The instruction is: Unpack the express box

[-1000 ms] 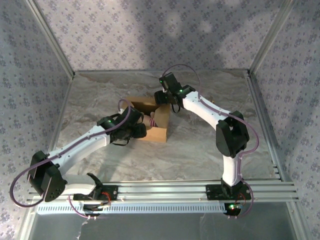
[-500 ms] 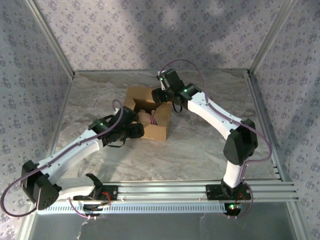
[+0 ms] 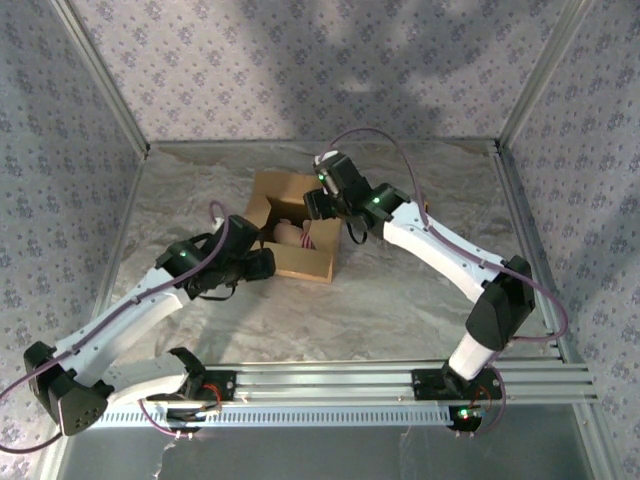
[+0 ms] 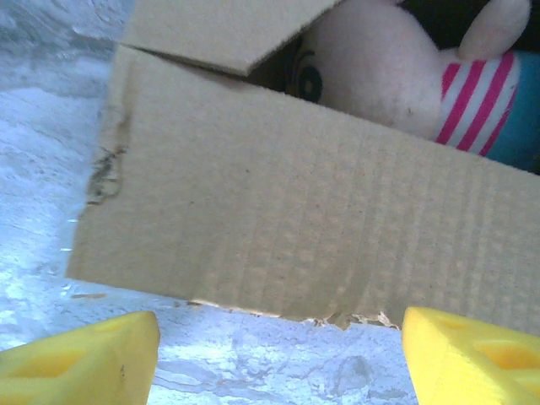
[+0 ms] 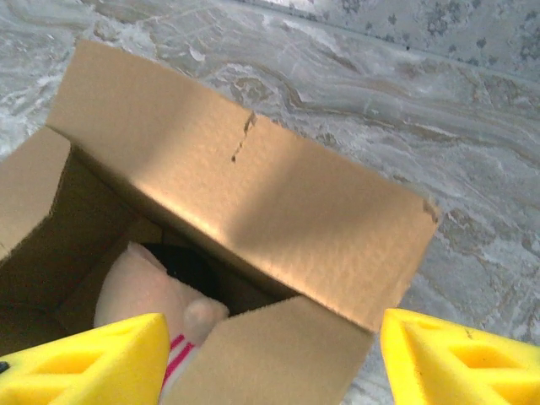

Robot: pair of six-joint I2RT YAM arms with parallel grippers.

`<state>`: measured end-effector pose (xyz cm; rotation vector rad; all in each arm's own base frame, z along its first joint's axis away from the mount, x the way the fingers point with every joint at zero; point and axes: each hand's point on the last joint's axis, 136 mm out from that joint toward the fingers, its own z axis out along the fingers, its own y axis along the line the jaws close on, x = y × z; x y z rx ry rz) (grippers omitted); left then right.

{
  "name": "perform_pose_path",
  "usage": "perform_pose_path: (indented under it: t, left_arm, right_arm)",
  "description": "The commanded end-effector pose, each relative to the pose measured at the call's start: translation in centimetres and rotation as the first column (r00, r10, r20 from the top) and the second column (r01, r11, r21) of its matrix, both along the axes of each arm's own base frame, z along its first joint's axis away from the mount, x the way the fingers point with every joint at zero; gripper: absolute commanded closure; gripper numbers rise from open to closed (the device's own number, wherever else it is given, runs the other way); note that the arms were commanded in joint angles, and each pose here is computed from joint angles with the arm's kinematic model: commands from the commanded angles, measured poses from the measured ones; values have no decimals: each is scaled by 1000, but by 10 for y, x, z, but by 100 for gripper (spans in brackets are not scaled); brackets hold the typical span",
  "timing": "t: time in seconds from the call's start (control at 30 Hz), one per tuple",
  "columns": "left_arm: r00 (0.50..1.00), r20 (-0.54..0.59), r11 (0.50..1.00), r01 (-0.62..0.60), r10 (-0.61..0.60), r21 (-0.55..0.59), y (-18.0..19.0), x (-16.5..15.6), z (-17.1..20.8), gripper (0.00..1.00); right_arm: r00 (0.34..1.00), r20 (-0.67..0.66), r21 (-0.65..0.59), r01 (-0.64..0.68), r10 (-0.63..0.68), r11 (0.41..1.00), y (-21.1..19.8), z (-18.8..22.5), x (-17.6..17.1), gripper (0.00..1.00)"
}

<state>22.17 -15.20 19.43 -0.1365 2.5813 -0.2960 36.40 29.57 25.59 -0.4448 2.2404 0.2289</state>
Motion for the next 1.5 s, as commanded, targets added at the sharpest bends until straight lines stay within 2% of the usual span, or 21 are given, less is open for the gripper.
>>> perform_pose_path:
  t: [0.0,0.27,0.57,0.97,1.47]
  left_arm:
    - [997,74,999,-20,17,41,19,7,29,23]
    - [989,143,998,-40,32,52,32,44,52,21]
    - [994,108,998,22,-29,59,10,69,34,19]
    - [997,73,985,1,-14,173,19,81,6,18]
    - [999,39,976,-11,3,217,25,80,-11,18]
  right_arm:
    - [999,7,-20,47,-47,999,-10,3,-9,31]
    - [997,-6,-116,72,-73,991,-6,-16,-25,29]
    - [996,-15,-173,86,-90,981,6,-32,-38,25]
    - [995,-27,-251,90,-100,964,15,-54,-45,21]
    - [986,18,-385,158,-164,909,-3,-66,-42,21]
